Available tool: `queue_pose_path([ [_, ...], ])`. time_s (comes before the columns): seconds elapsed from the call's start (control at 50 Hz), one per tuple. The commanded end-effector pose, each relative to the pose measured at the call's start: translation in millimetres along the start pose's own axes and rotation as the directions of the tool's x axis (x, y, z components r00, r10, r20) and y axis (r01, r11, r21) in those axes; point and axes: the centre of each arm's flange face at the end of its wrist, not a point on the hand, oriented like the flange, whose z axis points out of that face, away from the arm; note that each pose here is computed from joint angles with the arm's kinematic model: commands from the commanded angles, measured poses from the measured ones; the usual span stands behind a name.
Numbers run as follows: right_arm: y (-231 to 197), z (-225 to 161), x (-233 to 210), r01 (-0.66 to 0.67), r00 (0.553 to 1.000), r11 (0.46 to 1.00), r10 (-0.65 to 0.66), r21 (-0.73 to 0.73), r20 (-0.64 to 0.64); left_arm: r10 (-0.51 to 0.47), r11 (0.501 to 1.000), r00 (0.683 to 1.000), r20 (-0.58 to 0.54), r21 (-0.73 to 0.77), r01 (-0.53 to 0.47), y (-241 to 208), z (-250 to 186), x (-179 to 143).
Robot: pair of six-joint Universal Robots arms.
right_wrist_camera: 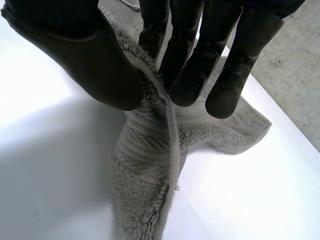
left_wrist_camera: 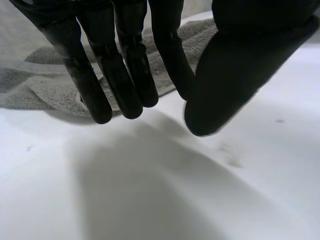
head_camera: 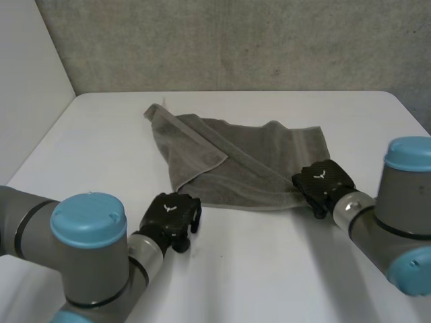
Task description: Fold the towel.
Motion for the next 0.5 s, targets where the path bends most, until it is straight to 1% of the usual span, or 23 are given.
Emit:
queue_pose_path([
  [0.02,3,-23,0,-0.015,1.000,0.999,0.015,0.044,0.021,0.008,1.000,1.000,-0.019,0.024,-0.008,-15,-15,6],
  [0.1,4,-33,-3,-0.013,1.000,0.997,0.012,0.075,0.017,0.001,0.997,1.000,-0.004,0.074,-0.001,-28,-9,0],
  [0.14,4,-35,-3,-0.011,1.000,0.997,0.010,0.082,0.014,-0.007,0.991,1.000,0.018,0.134,0.004,-43,1,-7],
  [0.16,4,-35,-3,-0.011,1.000,0.997,0.010,0.082,0.014,-0.007,0.991,1.000,0.018,0.134,0.004,-43,1,-7],
  [0.2,1,-40,-3,-0.007,1.000,0.995,0.007,0.101,0.003,-0.019,0.984,0.999,0.044,0.178,0.011,-54,14,-18],
  [0.22,1,-40,-3,-0.007,1.000,0.995,0.007,0.102,0.003,-0.019,0.984,0.999,0.044,0.178,0.011,-54,14,-18],
  [0.26,0,-42,-2,-0.007,1.000,0.994,0.007,0.110,-0.001,-0.031,0.980,0.997,0.071,0.201,0.016,-58,31,-30],
  [0.3,-1,-45,-2,-0.003,1.000,0.993,0.004,0.120,-0.008,-0.034,0.979,0.997,0.073,0.205,0.018,-59,38,-32],
  [0.5,-1,-47,-3,-0.007,1.000,0.993,0.008,0.119,-0.005,-0.030,0.977,0.998,0.051,0.212,0.018,-55,81,-32],
])
